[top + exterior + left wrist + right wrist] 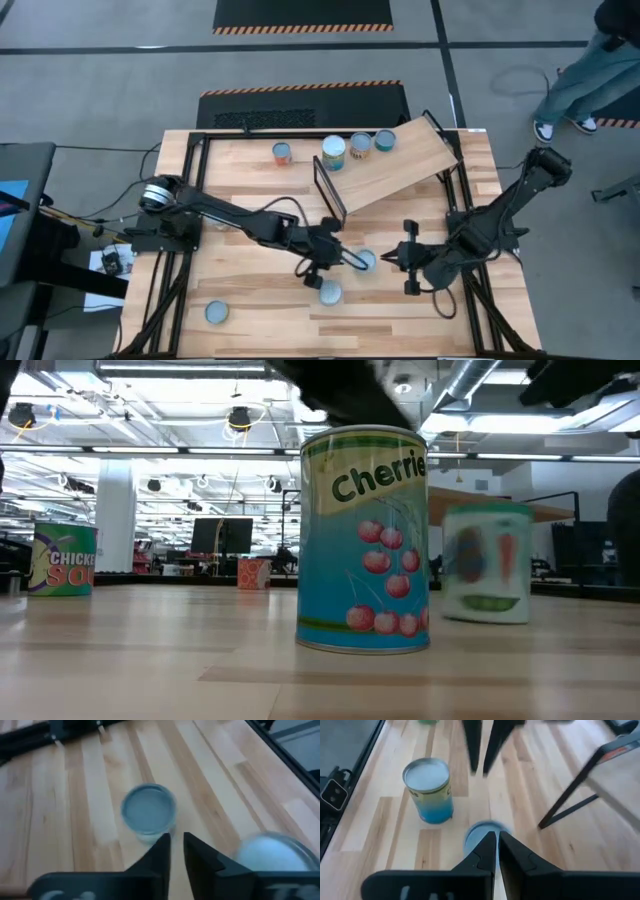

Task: Pick and place cans onto a shelf
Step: Put the can of mixed vegetables on the shelf, then put the can of chicken soup on the shelf

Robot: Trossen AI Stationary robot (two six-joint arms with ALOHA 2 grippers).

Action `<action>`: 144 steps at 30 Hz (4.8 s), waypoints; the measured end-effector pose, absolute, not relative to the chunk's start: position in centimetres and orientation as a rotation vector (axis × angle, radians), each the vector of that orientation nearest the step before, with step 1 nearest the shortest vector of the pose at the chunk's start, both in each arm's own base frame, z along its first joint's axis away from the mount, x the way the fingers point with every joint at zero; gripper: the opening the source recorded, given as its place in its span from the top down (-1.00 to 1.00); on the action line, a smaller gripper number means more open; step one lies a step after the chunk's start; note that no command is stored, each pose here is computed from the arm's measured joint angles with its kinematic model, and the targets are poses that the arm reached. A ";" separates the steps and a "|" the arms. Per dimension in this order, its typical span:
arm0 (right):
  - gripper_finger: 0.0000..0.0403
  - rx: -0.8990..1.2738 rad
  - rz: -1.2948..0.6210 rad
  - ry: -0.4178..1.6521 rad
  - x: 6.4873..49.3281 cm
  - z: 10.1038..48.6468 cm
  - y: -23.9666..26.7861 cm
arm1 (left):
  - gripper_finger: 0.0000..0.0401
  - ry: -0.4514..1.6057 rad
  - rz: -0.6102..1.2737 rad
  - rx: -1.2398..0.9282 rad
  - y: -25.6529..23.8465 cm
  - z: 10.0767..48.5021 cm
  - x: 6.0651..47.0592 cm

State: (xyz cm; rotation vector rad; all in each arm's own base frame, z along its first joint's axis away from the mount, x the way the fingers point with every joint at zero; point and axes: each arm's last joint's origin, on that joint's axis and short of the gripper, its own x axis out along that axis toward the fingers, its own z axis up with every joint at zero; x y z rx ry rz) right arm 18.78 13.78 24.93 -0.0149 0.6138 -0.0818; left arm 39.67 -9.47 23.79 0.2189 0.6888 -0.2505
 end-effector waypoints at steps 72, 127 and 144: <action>0.92 0.171 -0.923 0.908 18.1 39.4 -14.6 | 1.00 0.125 0.262 -0.080 8.3 16.9 21.4; 0.54 0.104 -0.880 0.903 18.1 39.7 -13.0 | 1.00 0.164 0.213 -0.090 8.3 16.6 21.4; 0.96 -0.029 -0.470 0.296 18.7 27.3 -2.5 | 1.00 0.273 -0.162 0.046 3.1 18.6 25.0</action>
